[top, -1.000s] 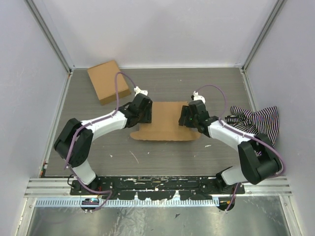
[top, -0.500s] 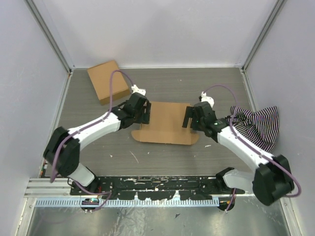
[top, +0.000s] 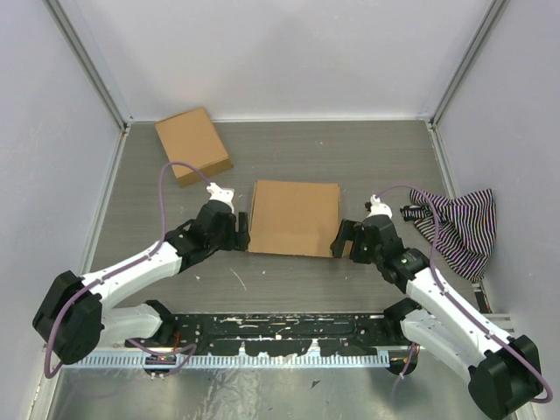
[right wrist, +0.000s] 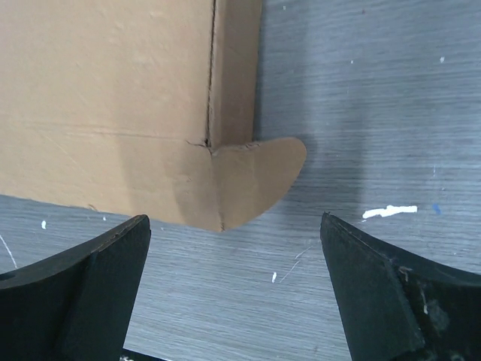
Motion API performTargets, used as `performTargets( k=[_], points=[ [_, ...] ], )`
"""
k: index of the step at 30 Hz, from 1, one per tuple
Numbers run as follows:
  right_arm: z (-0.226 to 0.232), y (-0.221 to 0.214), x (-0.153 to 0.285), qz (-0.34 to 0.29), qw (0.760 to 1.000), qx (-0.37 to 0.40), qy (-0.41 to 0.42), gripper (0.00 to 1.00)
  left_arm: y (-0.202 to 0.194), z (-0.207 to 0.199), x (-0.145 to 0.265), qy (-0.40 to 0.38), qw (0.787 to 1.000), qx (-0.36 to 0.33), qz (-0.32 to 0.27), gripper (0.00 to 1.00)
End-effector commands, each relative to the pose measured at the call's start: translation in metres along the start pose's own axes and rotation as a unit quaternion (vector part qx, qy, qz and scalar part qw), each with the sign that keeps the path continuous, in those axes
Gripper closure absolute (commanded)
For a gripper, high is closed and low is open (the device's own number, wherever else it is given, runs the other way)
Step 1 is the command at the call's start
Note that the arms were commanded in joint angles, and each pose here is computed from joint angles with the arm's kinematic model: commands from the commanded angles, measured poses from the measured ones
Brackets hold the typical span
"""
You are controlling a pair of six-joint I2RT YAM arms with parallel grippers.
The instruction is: Fold the paper box
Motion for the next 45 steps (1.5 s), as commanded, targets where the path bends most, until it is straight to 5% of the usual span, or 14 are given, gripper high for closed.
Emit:
performTargets(
  k=[1,22,45],
  points=[
    [0.01,0.004,-0.005,-0.023,0.999,-0.009,0.043,0.0,0.017,-0.017,-0.004,-0.043,0.998,0.011,-0.034,0.21],
    [0.021,0.0,-0.029,0.01,0.997,0.041,0.072,0.02,-0.003,-0.026,-0.031,-0.075,0.997,0.016,0.022,0.2],
    [0.05,0.013,0.002,0.03,0.993,0.051,0.099,0.4,0.007,-0.04,0.005,-0.108,0.99,0.022,0.09,0.39]
  ],
)
Point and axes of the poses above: each gripper's point midway between its finger pads, its own x axis back along the fingers, its own z axis along the line the jaws close on, y = z × x, the point moved 7 cm from there along x, back along the fingers, and after that the axes turned 3 degrees about x, right-handed, at the moved point
